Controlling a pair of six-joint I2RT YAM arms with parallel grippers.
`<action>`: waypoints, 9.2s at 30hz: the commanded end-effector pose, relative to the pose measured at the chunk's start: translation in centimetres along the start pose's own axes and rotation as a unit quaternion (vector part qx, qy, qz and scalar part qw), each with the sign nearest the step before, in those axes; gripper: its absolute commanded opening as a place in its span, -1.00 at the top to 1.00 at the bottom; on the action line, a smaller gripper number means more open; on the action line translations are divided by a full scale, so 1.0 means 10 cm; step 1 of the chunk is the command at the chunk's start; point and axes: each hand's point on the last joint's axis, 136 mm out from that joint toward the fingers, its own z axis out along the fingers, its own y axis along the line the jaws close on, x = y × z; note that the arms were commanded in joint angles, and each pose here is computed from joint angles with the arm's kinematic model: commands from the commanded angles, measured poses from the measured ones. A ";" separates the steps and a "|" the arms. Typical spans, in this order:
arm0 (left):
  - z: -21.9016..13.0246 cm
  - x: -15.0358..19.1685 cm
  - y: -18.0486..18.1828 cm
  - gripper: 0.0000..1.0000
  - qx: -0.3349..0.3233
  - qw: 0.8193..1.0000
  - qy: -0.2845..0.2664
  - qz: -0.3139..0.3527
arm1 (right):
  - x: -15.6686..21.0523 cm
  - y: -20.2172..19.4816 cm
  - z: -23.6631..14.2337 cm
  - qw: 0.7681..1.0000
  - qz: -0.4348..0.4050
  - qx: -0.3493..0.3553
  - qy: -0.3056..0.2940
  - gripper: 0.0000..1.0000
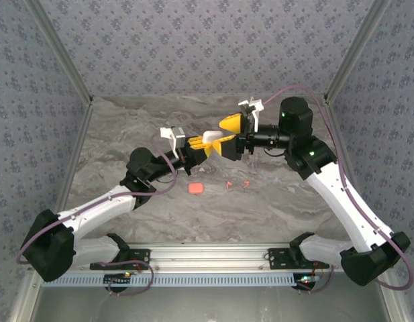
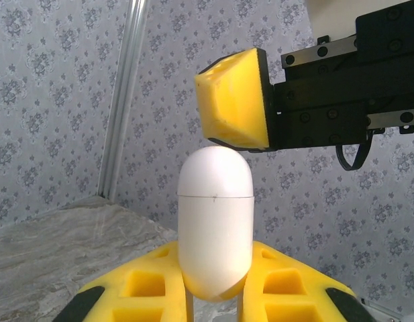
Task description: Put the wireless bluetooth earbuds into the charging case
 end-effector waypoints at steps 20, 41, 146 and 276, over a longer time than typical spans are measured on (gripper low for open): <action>-1.17 1.61 0.89 1.00 -0.260 0.928 0.185 -0.193 | 0.73 -1.23 -0.25 0.955 0.084 0.280 0.051 -1.00; -1.84 2.09 1.09 1.00 -0.352 0.848 0.217 -0.332 | 0.96 -1.37 -0.07 0.953 0.107 0.270 0.080 -1.00; -0.42 0.50 0.28 -0.63 -0.033 0.959 0.182 -0.213 | 1.39 -0.72 0.47 0.868 -0.408 0.155 0.236 0.43; -0.45 0.43 0.26 1.00 -0.103 0.987 0.106 0.061 | 3.36 -2.07 0.40 0.881 0.157 0.268 0.356 -0.13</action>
